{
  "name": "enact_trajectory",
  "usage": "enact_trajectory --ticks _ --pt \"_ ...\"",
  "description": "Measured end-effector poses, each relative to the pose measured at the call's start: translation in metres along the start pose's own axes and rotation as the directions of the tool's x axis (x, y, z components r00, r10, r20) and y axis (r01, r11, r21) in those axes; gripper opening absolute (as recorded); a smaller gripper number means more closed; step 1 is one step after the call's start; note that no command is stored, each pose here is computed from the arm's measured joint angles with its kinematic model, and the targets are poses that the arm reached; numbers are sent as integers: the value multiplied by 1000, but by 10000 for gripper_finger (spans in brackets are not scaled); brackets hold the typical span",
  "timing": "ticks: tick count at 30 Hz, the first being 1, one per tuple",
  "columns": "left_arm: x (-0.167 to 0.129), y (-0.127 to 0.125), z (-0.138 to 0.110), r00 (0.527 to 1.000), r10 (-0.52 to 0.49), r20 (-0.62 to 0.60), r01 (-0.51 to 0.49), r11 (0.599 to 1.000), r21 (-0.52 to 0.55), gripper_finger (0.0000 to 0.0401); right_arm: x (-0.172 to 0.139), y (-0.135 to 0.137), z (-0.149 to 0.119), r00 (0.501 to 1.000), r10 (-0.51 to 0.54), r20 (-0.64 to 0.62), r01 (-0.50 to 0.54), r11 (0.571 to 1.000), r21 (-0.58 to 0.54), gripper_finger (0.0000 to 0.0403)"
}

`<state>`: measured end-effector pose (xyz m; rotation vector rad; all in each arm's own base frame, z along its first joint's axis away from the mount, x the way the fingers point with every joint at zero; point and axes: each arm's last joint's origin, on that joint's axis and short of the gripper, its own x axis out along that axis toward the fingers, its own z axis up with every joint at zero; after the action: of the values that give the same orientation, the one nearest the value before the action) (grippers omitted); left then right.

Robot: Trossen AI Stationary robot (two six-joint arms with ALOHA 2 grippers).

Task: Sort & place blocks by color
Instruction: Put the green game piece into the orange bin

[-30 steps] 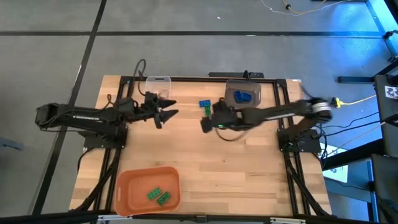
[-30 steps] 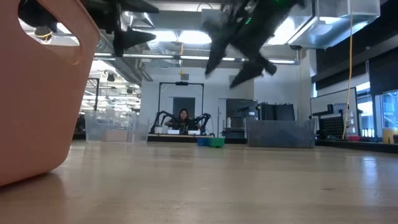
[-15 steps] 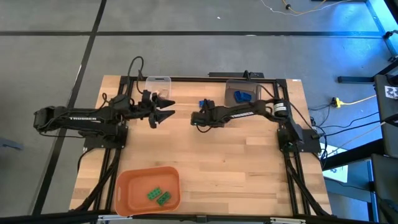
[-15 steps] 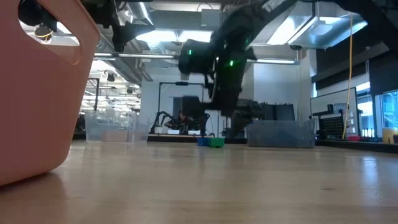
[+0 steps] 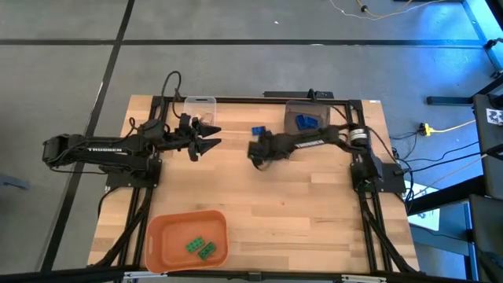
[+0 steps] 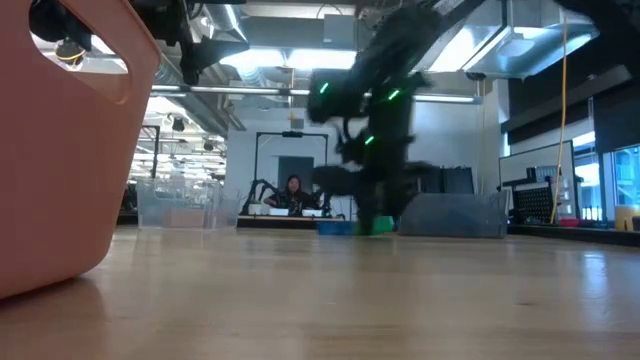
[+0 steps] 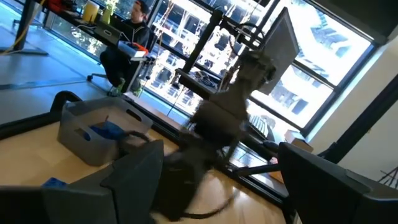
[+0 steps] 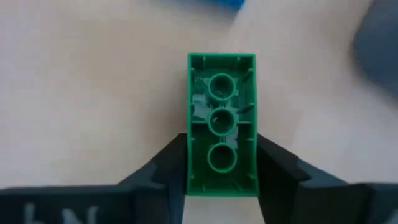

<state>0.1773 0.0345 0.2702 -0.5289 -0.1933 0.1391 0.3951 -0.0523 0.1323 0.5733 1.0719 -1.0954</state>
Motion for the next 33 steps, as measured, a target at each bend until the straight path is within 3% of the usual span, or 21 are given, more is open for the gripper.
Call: enact_trajectory --ticks 5,7,9,12,15,17,19,21,27,33 --pt "0 0 0 1000 0 -3 0 1000 -1 306 -40 -39 -49 998 54 -9 -55 997 -55 139" --pt "0 -1 -1 1000 -4 -8 4 1000 -1 306 -56 -58 -75 990 139 26 -138 989 -61 139" --pt "1 -1 -2 1000 -6 -16 6 1000 1 306 -77 -74 -98 953 297 64 -294 954 -58 139" --pt "5 -1 -9 999 -6 -50 6 1000 5 306 -101 -96 -121 829 542 139 -531 840 -109 139" --pt "18 -5 -23 992 8 -123 -8 1000 1 306 -122 -112 -131 623 749 224 -725 661 -195 139" --pt "31 -15 -34 985 11 -171 -6 999 32 306 -135 -119 -132 481 836 263 -794 543 -272 139" --pt "46 -27 -44 976 -2 -217 19 997 77 306 -145 -125 -130 388 869 306 -807 481 -343 139" --pt "60 -40 -53 972 -5 -236 31 994 107 306 -153 -128 -127 334 882 332 -792 453 -409 139" --pt "107 -79 -60 981 -26 -194 54 988 142 306 -166 -126 -122 252 907 337 -745 404 -531 139" --pt "144 -95 -67 964 -58 -260 95 986 134 306 -169 -124 -122 204 934 293 -711 347 -611 139"
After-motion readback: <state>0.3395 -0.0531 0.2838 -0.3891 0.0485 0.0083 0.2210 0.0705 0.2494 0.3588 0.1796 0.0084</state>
